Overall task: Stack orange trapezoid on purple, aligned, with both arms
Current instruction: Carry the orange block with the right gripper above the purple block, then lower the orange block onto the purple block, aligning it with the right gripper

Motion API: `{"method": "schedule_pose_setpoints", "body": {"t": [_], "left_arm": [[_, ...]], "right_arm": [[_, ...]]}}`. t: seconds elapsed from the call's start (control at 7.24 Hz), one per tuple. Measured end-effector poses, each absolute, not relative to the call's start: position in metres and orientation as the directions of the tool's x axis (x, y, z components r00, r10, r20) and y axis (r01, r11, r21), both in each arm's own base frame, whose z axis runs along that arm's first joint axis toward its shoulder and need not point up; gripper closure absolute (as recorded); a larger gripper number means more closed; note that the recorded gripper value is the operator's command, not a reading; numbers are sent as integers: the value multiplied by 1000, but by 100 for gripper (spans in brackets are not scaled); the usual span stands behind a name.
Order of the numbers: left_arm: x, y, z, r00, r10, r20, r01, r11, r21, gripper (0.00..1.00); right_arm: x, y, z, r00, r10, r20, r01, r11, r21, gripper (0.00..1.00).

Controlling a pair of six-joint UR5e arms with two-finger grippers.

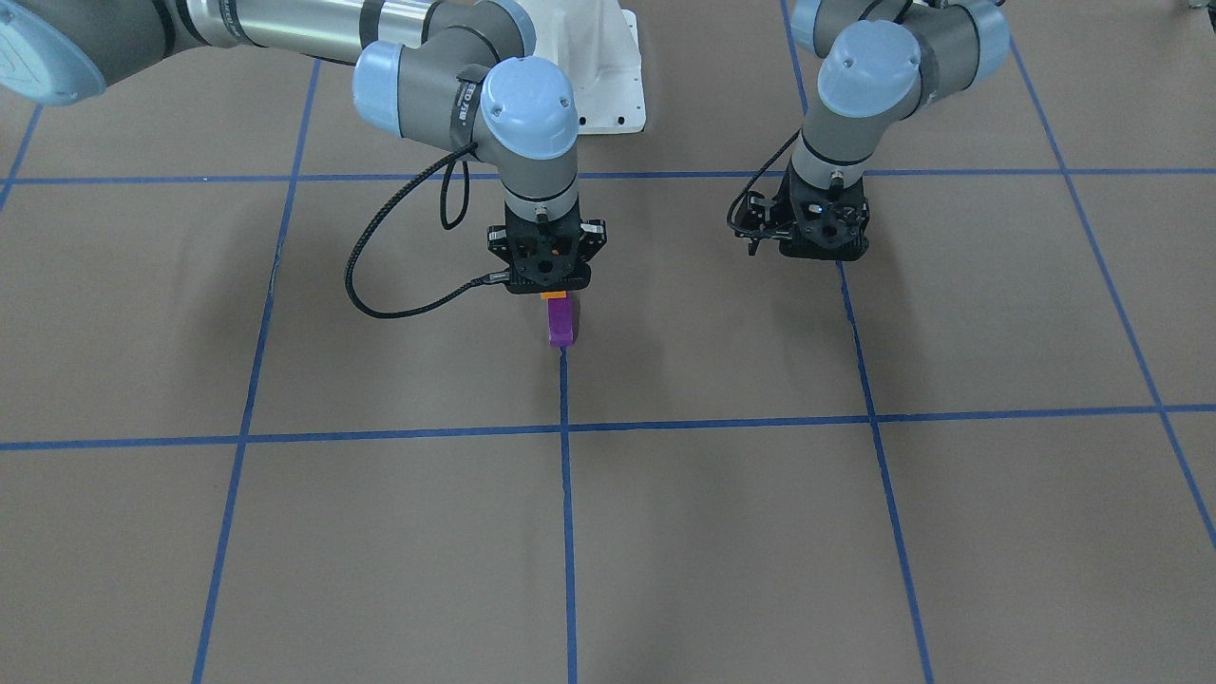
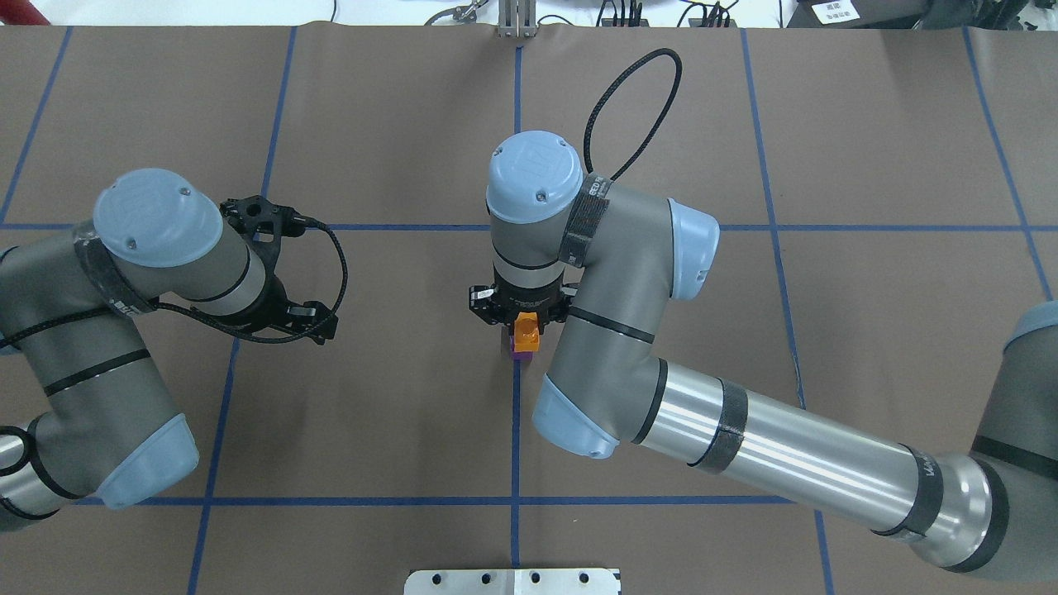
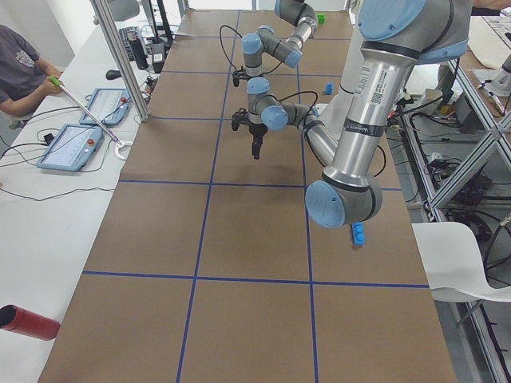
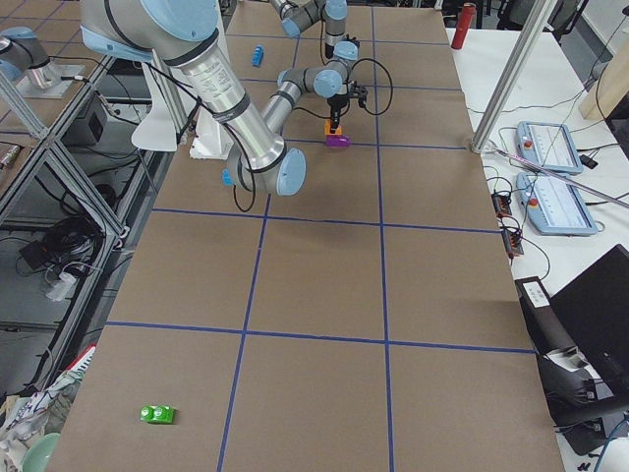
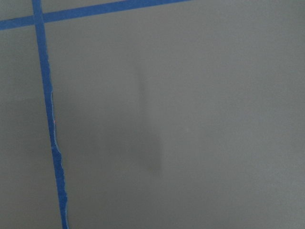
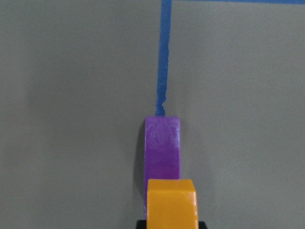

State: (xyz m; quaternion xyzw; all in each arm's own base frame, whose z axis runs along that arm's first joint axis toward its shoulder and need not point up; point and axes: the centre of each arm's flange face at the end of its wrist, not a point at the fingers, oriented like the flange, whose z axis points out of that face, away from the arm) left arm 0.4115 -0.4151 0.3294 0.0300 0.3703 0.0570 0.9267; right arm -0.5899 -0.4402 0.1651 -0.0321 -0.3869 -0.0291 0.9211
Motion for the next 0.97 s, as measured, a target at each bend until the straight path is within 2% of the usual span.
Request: {"method": "schedule_pose_setpoints", "body": {"t": [0.97], "left_arm": [[411, -415, 330, 720, 124, -683, -81, 992, 95, 1]], "right_arm": [[-604, -451, 160, 715, -38, 698, 78, 997, -26, 100]]}}
